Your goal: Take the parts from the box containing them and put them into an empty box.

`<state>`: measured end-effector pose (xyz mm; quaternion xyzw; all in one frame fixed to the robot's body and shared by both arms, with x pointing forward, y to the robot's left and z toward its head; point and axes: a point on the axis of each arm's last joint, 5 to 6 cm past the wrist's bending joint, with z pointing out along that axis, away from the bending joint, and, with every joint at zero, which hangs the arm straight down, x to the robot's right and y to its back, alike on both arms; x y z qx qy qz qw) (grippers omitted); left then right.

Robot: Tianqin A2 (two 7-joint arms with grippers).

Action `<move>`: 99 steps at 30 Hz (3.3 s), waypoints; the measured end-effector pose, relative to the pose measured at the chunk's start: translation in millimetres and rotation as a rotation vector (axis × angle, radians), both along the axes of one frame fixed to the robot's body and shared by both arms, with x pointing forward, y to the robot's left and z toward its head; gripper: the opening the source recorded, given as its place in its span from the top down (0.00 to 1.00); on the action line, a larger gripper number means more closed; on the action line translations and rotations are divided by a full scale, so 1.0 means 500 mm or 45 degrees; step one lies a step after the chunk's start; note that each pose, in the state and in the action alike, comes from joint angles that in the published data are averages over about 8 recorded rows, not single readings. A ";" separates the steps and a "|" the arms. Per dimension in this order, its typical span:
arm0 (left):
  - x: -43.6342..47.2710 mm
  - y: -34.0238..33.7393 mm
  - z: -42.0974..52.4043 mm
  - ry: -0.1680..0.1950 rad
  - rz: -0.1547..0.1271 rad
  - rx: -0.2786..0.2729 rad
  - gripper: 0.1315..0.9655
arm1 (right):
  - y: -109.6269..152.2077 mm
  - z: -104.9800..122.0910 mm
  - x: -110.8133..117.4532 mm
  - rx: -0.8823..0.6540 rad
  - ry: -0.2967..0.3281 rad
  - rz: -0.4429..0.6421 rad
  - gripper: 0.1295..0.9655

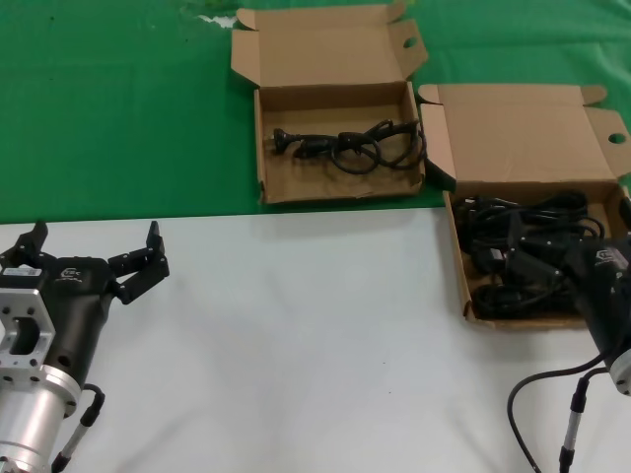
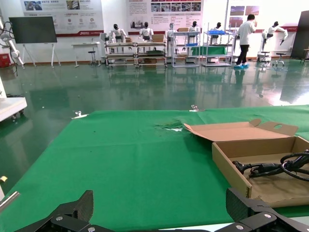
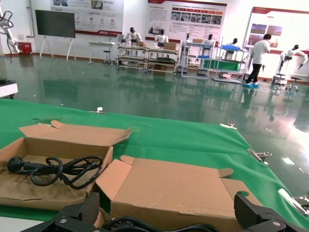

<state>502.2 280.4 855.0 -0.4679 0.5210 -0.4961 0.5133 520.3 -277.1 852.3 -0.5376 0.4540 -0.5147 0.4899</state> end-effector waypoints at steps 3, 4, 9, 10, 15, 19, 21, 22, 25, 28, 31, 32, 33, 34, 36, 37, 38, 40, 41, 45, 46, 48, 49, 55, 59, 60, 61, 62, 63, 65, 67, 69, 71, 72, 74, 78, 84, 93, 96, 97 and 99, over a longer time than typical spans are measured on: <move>0.000 0.000 0.000 0.000 0.000 0.000 0.00 | 0.000 0.000 0.000 0.000 0.000 0.000 0.00; 0.000 0.000 0.000 0.000 0.000 0.000 0.00 | 0.000 0.000 0.000 0.000 0.000 0.000 0.00; 0.000 0.000 0.000 0.000 0.000 0.000 0.00 | 0.000 0.000 0.000 0.000 0.000 0.000 0.00; 0.000 0.000 0.000 0.000 0.000 0.000 0.00 | 0.000 0.000 0.000 0.000 0.000 0.000 0.00; 0.000 0.000 0.000 0.000 0.000 0.000 0.00 | 0.000 0.000 0.000 0.000 0.000 0.000 0.00; 0.000 0.000 0.000 0.000 0.000 0.000 0.00 | 0.000 0.000 0.000 0.000 0.000 0.000 0.00; 0.000 0.000 0.000 0.000 0.000 0.000 0.00 | 0.000 0.000 0.000 0.000 0.000 0.000 0.00; 0.000 0.000 0.000 0.000 0.000 0.000 0.00 | 0.000 0.000 0.000 0.000 0.000 0.000 0.00; 0.000 0.000 0.000 0.000 0.000 0.000 0.00 | 0.000 0.000 0.000 0.000 0.000 0.000 0.00; 0.000 0.000 0.000 0.000 0.000 0.000 0.00 | 0.000 0.000 0.000 0.000 0.000 0.000 0.00; 0.000 0.000 0.000 0.000 0.000 0.000 0.00 | 0.000 0.000 0.000 0.000 0.000 0.000 0.00; 0.000 0.000 0.000 0.000 0.000 0.000 0.00 | 0.000 0.000 0.000 0.000 0.000 0.000 0.00; 0.000 0.000 0.000 0.000 0.000 0.000 0.00 | 0.000 0.000 0.000 0.000 0.000 0.000 0.00; 0.000 0.000 0.000 0.000 0.000 0.000 0.00 | 0.000 0.000 0.000 0.000 0.000 0.000 0.00; 0.000 0.000 0.000 0.000 0.000 0.000 0.00 | 0.000 0.000 0.000 0.000 0.000 0.000 0.00; 0.000 0.000 0.000 0.000 0.000 0.000 0.00 | 0.000 0.000 0.000 0.000 0.000 0.000 0.00; 0.000 0.000 0.000 0.000 0.000 0.000 0.00 | 0.000 0.000 0.000 0.000 0.000 0.000 0.00; 0.000 0.000 0.000 0.000 0.000 0.000 0.00 | 0.000 0.000 0.000 0.000 0.000 0.000 0.00; 0.000 0.000 0.000 0.000 0.000 0.000 0.00 | 0.000 0.000 0.000 0.000 0.000 0.000 0.00; 0.000 0.000 0.000 0.000 0.000 0.000 0.00 | 0.000 0.000 0.000 0.000 0.000 0.000 0.00; 0.000 0.000 0.000 0.000 0.000 0.000 0.00 | 0.000 0.000 0.000 0.000 0.000 0.000 0.00; 0.000 0.000 0.000 0.000 0.000 0.000 0.00 | 0.000 0.000 0.000 0.000 0.000 0.000 0.00; 0.000 0.000 0.000 0.000 0.000 0.000 0.00 | 0.000 0.000 0.000 0.000 0.000 0.000 0.00; 0.000 0.000 0.000 0.000 0.000 0.000 0.00 | 0.000 0.000 0.000 0.000 0.000 0.000 0.00; 0.000 0.000 0.000 0.000 0.000 0.000 0.00 | 0.000 0.000 0.000 0.000 0.000 0.000 0.00; 0.000 0.000 0.000 0.000 0.000 0.000 0.00 | 0.000 0.000 0.000 0.000 0.000 0.000 0.00; 0.000 0.000 0.000 0.000 0.000 0.000 0.00 | 0.000 0.000 0.000 0.000 0.000 0.000 0.00; 0.000 0.000 0.000 0.000 0.000 0.000 0.00 | 0.000 0.000 0.000 0.000 0.000 0.000 0.00; 0.000 0.000 0.000 0.000 0.000 0.000 0.00 | 0.000 0.000 0.000 0.000 0.000 0.000 0.00; 0.000 0.000 0.000 0.000 0.000 0.000 0.00 | 0.000 0.000 0.000 0.000 0.000 0.000 0.00; 0.000 0.000 0.000 0.000 0.000 0.000 0.00 | 0.000 0.000 0.000 0.000 0.000 0.000 0.00; 0.000 0.000 0.000 0.000 0.000 0.000 0.00 | 0.000 0.000 0.000 0.000 0.000 0.000 0.00; 0.000 0.000 0.000 0.000 0.000 0.000 0.00 | 0.000 0.000 0.000 0.000 0.000 0.000 0.00; 0.000 0.000 0.000 0.000 0.000 0.000 0.00 | 0.000 0.000 0.000 0.000 0.000 0.000 0.00; 0.000 0.000 0.000 0.000 0.000 0.000 0.00 | 0.000 0.000 0.000 0.000 0.000 0.000 0.00; 0.000 0.000 0.000 0.000 0.000 0.000 0.00 | 0.000 0.000 0.000 0.000 0.000 0.000 0.00; 0.000 0.000 0.000 0.000 0.000 0.000 0.00 | 0.000 0.000 0.000 0.000 0.000 0.000 0.00; 0.000 0.000 0.000 0.000 0.000 0.000 0.00 | 0.000 0.000 0.000 0.000 0.000 0.000 0.00; 0.000 0.000 0.000 0.000 0.000 0.000 0.00 | 0.000 0.000 0.000 0.000 0.000 0.000 0.00; 0.000 0.000 0.000 0.000 0.000 0.000 0.00 | 0.000 0.000 0.000 0.000 0.000 0.000 0.00; 0.000 0.000 0.000 0.000 0.000 0.000 0.00 | 0.000 0.000 0.000 0.000 0.000 0.000 0.00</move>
